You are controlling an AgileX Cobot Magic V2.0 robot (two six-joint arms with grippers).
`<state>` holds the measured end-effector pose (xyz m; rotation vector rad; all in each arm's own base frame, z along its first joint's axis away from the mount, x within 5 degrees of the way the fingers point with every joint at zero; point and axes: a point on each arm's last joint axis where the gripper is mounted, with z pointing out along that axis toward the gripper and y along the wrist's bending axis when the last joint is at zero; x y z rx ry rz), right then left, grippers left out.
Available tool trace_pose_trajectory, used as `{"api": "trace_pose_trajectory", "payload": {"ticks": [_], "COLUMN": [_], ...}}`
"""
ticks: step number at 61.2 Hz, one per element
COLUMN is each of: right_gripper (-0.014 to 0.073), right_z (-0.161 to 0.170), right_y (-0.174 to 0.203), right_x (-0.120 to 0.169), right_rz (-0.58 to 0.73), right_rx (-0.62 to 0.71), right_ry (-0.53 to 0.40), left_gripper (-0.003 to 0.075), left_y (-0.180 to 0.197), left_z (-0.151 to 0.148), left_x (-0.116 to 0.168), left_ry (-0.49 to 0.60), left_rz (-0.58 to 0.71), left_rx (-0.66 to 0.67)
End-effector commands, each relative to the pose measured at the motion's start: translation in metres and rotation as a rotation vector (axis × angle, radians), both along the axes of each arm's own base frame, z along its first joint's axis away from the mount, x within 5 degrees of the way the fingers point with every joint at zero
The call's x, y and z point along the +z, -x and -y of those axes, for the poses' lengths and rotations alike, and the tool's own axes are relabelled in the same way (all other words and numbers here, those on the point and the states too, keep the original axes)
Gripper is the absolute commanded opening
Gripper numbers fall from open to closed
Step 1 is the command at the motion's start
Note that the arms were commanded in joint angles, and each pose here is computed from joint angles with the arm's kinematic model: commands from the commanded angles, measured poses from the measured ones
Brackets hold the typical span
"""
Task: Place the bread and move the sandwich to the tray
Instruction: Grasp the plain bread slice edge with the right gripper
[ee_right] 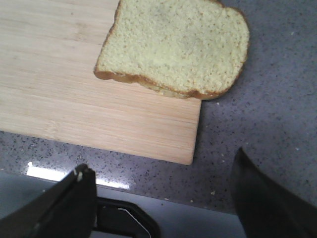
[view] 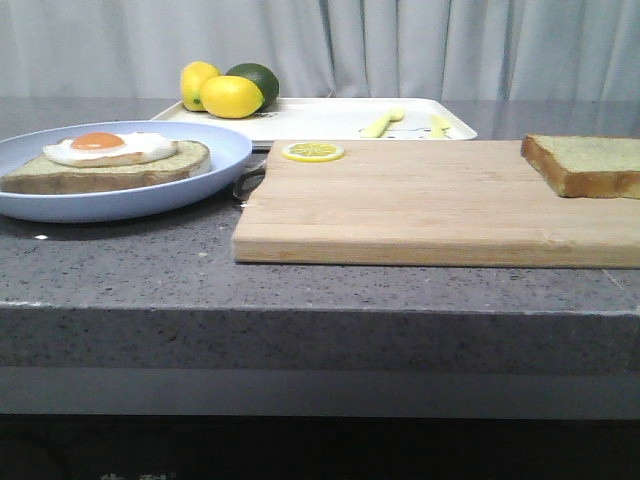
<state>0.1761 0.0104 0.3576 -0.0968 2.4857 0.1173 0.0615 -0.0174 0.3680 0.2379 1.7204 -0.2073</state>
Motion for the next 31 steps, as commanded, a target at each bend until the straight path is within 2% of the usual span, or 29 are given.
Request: {"api": "trace_pose_trajectory", "payload": {"ticks": [1,8,16,21,25,31], "right_gripper": [0.0570,0.0570,0.0570,0.0570,0.0570,0.0570], "right_z": [0.003,0.020,0.055,0.078,0.098,0.118], "right_y": [-0.016,-0.037,-0.051,-0.056,-0.060,-0.068], "right_x": [0.011,0.007,-0.003,-0.012,-0.020,-0.030], "right_rz": [0.016,-0.043,-0.086,-0.106,-0.108,-0.083], "right_rx": [0.009,-0.071,-0.193,-0.246,-0.287,-0.296], "right_ry": [0.032,0.023,-0.044,-0.127,-0.228,-0.353], "left_gripper": [0.0410,0.0410,0.0410,0.0410,0.0410,0.0410], "left_y": [-0.001,-0.001,-0.001,-0.001,-0.001,-0.001], "left_z": [0.001,0.001,0.001,0.001,0.001,0.001], "left_x": [0.016,0.016,0.016,0.016,0.016,0.016], "left_ry": [0.023,0.023,0.023,0.023,0.022,0.022], "left_rz": [0.089,0.090,0.090,0.090,0.091,0.091], "left_rx": [-0.010,-0.010,-0.010,-0.010,-0.009,-0.009]}}
